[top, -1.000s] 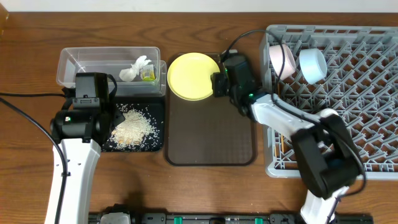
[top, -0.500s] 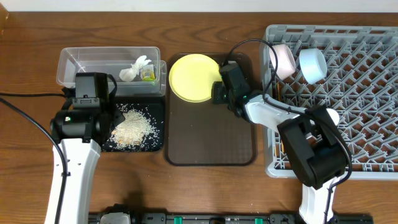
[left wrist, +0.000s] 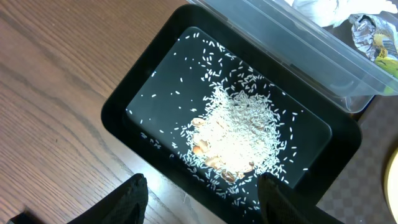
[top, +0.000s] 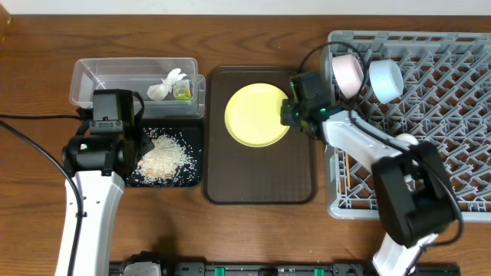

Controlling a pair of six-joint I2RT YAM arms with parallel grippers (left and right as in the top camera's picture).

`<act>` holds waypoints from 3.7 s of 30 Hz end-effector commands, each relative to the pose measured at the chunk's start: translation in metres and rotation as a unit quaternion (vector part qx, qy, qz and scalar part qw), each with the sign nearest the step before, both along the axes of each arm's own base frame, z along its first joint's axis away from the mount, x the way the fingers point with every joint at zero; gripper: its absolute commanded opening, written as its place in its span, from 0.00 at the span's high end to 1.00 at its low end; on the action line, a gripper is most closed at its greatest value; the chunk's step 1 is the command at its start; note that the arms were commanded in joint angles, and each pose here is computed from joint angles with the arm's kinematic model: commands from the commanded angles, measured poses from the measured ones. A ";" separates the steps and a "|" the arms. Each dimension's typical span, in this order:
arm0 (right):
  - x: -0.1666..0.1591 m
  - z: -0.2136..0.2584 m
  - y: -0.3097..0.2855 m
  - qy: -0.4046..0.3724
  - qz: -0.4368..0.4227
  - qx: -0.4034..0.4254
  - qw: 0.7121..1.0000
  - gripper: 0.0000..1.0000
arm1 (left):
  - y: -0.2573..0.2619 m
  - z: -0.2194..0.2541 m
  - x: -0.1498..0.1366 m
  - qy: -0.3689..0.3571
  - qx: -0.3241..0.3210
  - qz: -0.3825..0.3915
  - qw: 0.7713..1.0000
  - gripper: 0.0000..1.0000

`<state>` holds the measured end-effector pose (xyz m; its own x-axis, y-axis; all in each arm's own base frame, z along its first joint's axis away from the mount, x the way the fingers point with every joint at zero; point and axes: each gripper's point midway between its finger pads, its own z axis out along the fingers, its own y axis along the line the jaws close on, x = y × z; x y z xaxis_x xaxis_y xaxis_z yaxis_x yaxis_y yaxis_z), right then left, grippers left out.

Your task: Sort waste into correct bins and load items into the dishwasher rack

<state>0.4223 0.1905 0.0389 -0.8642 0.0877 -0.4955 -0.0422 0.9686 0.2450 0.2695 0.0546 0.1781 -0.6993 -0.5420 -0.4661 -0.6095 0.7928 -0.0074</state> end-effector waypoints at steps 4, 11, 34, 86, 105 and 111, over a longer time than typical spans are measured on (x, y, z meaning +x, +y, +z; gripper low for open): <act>-0.002 0.060 -0.015 -0.050 0.016 0.000 0.999 0.99 | 0.002 0.002 0.000 -0.004 -0.002 0.010 1.000 0.41; -0.009 0.148 -0.069 -0.151 0.007 -0.086 0.985 0.99 | 0.002 0.002 0.000 -0.004 -0.002 0.010 1.000 0.41; -0.069 0.224 -0.265 -0.084 -0.089 -0.524 0.843 0.99 | 0.002 0.002 0.001 -0.006 -0.002 0.010 1.000 0.41; -0.188 0.153 -0.193 -0.147 -0.114 -0.055 0.981 0.01 | -0.074 0.056 -0.076 -0.247 -0.019 -0.251 0.936 0.13; -0.213 0.141 -0.192 -0.114 -0.112 -0.058 0.985 0.01 | -0.073 0.064 -0.082 -0.270 -0.016 -0.251 0.929 0.09; -0.219 0.135 -0.192 -0.097 -0.112 -0.059 0.987 0.01 | -0.073 0.064 -0.082 -0.270 -0.016 -0.250 0.929 0.09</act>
